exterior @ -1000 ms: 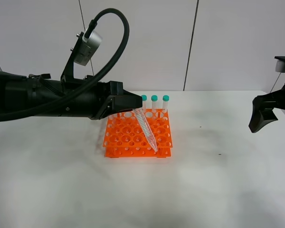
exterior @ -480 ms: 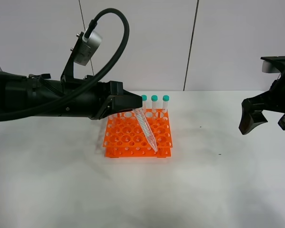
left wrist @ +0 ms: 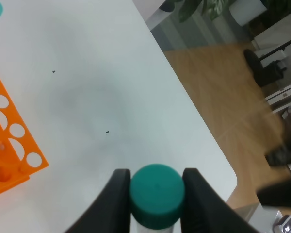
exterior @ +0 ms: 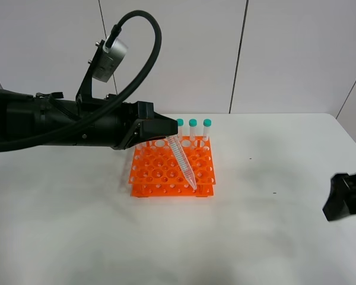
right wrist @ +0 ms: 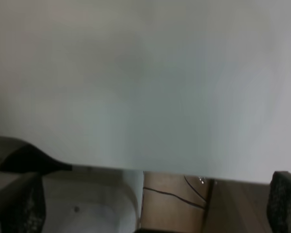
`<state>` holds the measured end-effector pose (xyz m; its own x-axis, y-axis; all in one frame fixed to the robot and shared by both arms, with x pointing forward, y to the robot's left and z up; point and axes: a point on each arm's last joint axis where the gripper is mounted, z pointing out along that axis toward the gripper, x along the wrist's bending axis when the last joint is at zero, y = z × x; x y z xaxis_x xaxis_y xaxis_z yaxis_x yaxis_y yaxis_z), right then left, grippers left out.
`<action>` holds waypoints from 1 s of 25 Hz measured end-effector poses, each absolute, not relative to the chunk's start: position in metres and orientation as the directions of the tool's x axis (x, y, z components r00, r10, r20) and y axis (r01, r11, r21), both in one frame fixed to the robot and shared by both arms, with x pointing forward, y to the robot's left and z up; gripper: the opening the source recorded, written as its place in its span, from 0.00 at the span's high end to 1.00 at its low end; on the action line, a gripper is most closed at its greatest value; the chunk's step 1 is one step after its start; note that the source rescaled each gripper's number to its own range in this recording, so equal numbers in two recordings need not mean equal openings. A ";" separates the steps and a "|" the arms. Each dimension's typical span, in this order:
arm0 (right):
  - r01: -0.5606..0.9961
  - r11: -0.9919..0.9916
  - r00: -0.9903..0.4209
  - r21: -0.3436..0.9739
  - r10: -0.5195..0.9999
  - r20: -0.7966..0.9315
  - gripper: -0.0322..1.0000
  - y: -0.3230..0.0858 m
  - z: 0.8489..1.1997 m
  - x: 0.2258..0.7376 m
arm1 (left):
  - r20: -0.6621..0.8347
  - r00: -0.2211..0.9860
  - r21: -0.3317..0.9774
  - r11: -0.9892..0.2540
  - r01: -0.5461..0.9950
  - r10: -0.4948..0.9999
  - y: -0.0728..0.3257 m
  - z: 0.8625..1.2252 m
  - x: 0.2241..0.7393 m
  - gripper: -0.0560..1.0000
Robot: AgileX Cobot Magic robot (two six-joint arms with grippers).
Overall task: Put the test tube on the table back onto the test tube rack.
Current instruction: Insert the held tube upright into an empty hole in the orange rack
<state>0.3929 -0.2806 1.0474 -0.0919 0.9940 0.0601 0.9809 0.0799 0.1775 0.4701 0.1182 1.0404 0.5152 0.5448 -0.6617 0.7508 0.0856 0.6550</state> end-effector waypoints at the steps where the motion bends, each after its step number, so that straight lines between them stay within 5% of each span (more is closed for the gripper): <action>1: 0.975 0.073 -0.088 0.208 0.994 0.060 0.00 -0.282 1.045 0.382 | -0.662 0.515 0.655 0.086 0.751 0.545 0.118 1.040 0.470 0.95; 11: 0.716 0.037 -0.101 0.697 0.994 0.051 0.00 -0.290 1.047 0.288 | -0.662 0.515 0.655 0.086 0.751 0.545 0.118 1.040 0.470 0.95; 25: 0.478 0.010 -0.102 0.878 0.994 0.044 0.00 -0.294 1.054 0.242 | -0.660 0.516 0.656 0.084 0.750 0.545 0.118 1.040 0.470 0.95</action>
